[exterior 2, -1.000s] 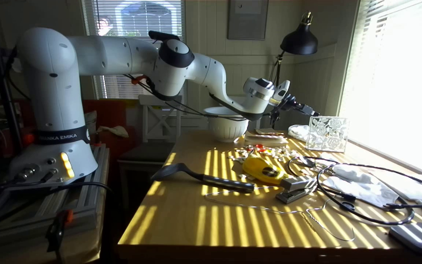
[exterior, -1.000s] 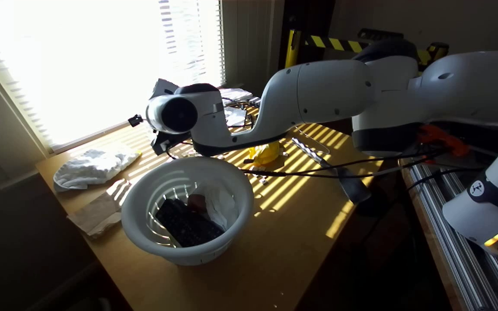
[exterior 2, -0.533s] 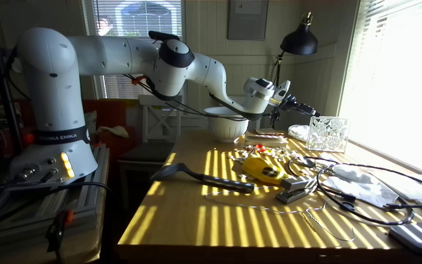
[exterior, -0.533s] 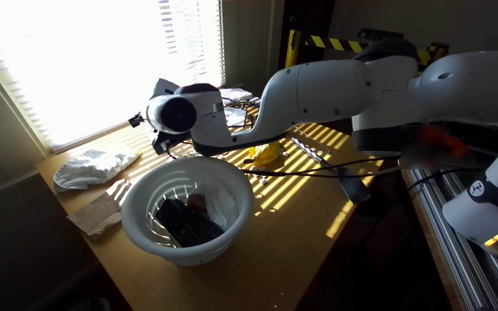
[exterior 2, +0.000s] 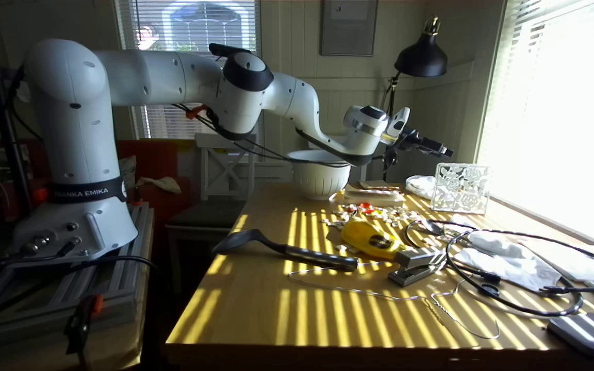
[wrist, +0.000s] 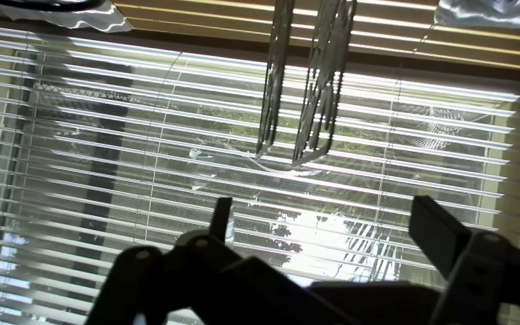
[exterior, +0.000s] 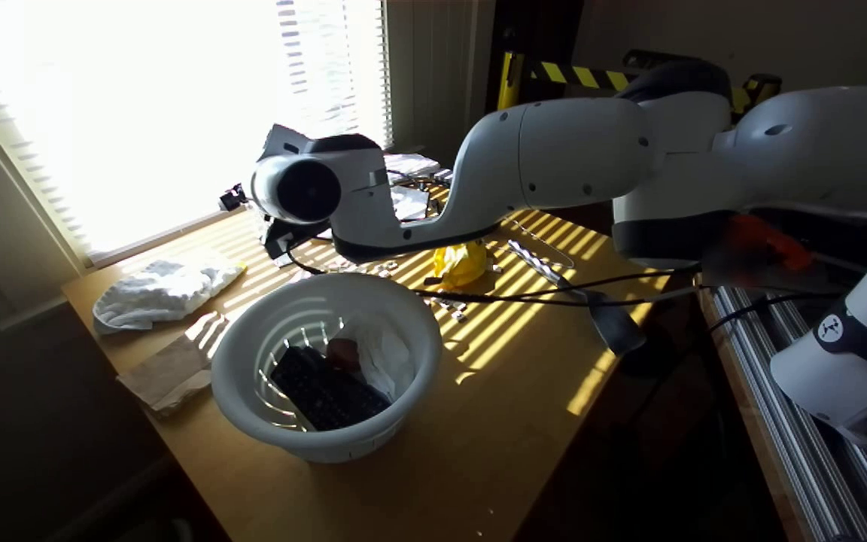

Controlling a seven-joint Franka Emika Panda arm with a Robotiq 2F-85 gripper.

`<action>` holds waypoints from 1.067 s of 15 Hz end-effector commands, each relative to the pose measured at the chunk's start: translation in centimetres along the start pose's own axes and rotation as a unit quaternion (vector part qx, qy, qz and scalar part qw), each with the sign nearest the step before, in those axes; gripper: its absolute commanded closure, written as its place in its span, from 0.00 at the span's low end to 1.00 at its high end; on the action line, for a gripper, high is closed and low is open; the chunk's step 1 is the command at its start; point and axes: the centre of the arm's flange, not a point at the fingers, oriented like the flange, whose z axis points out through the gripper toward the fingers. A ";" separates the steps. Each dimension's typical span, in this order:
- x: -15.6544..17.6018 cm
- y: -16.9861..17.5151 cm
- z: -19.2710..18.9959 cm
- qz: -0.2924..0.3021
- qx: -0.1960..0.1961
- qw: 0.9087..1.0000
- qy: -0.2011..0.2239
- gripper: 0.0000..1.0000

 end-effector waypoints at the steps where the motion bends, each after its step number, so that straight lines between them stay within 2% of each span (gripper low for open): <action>1: 3.4 2.9 -1.0 0.027 -0.016 0.999 0.012 0.28; 4: 7.2 6.5 -1.3 0.061 0.003 0.998 0.005 0.49; 5: 8.4 7.6 -1.4 0.075 0.020 0.997 0.002 0.56; 6: 6.9 4.2 0.7 0.053 -0.001 0.998 0.017 0.39; 8: 9.0 5.8 0.9 0.067 0.010 0.997 0.021 0.53; 10: 9.2 6.2 1.0 0.071 0.012 0.997 0.020 0.56; 11: 8.9 6.1 1.0 0.071 0.013 0.997 0.018 0.81; 12: 8.9 5.9 1.6 0.095 0.043 0.995 0.001 0.81; 14: 9.8 6.3 1.7 0.137 0.087 0.986 -0.023 0.96; 16: 10.7 7.5 1.1 0.171 0.129 0.976 -0.036 1.00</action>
